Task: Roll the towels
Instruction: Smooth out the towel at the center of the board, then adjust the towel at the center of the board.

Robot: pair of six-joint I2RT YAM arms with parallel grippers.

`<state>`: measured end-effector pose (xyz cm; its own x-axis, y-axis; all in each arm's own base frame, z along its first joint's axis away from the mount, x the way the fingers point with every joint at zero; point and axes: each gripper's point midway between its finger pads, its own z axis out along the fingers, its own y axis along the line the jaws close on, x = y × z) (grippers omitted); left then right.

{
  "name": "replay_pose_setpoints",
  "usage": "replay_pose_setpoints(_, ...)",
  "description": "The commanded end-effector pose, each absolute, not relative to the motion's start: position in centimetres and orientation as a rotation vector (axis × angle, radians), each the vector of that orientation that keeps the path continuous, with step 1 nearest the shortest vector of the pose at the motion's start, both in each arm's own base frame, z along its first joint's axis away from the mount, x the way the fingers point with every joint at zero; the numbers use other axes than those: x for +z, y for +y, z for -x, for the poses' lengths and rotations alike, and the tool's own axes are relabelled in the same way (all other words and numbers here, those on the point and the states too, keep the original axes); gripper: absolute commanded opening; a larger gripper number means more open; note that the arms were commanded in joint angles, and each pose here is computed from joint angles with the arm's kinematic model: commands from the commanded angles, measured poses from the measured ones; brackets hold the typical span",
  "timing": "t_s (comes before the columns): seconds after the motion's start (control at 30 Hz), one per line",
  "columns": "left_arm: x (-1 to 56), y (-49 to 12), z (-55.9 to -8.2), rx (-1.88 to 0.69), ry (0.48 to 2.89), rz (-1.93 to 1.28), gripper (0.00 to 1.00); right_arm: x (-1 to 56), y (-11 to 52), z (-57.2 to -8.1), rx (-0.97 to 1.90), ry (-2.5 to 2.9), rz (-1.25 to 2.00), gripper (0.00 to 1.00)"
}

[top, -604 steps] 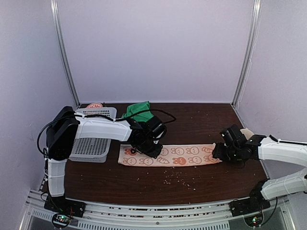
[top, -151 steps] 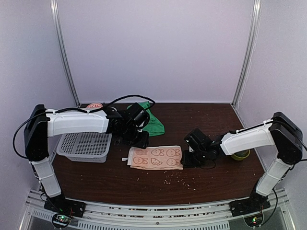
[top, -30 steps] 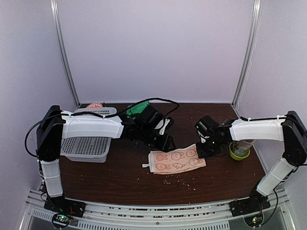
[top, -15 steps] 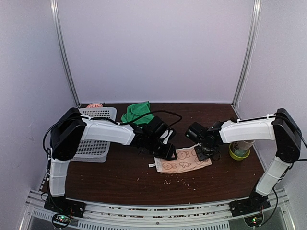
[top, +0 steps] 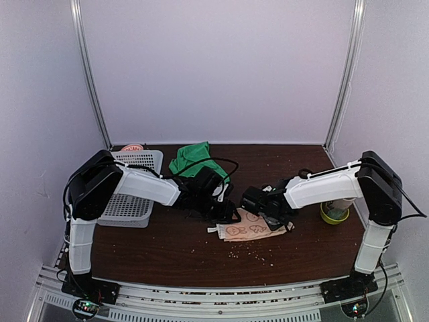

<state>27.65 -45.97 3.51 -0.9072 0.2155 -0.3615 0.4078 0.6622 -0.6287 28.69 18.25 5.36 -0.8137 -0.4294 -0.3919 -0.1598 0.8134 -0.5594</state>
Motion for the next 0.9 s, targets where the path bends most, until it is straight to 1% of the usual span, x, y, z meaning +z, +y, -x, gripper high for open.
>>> replay_pose_setpoints(0.0,3.0,-45.3,-27.9,-1.052,2.635,-0.482,0.42,5.8,18.3,-28.9,-0.795,2.422,0.451,0.00)
replay_pose_setpoints(0.1,3.3,-45.2,-27.9,-1.041,2.629,-0.493,0.42,6.0,18.9,-28.7,-0.724,2.448,0.436,0.00)
replay_pose_setpoints(0.13,3.4,-45.1,-27.9,-1.038,2.627,-0.497,0.42,6.1,19.2,-28.7,-0.696,2.456,0.437,0.01)
replay_pose_setpoints(0.17,3.4,-45.2,-27.9,-1.037,2.625,-0.500,0.42,6.4,19.5,-28.6,-0.666,2.462,0.434,0.11)
replay_pose_setpoints(0.27,3.4,-45.1,-28.1,-1.027,2.623,-0.500,0.42,7.5,20.3,-28.7,-0.572,2.476,0.418,0.32)
replay_pose_setpoints(0.33,3.4,-45.0,-28.1,-1.018,2.623,-0.497,0.42,8.3,20.7,-28.7,-0.524,2.482,0.399,0.40)
replay_pose_setpoints(0.4,3.4,-45.0,-28.2,-1.013,2.623,-0.496,0.42,9.1,20.9,-28.8,-0.479,2.486,0.384,0.42)
replay_pose_setpoints(0.6,3.6,-45.0,-28.2,-1.014,2.623,-0.492,0.42,11.1,21.1,-28.4,-0.267,2.519,0.307,0.44)
replay_pose_setpoints(0.7,4.4,-45.1,-28.2,-1.018,2.612,-0.493,0.42,10.5,20.4,-28.0,-0.110,2.565,0.222,0.43)
replay_pose_setpoints(0.87,7.7,-45.6,-28.4,-1.006,2.559,-0.513,0.42,8.3,18.7,-27.0,0.148,2.615,0.032,0.42)
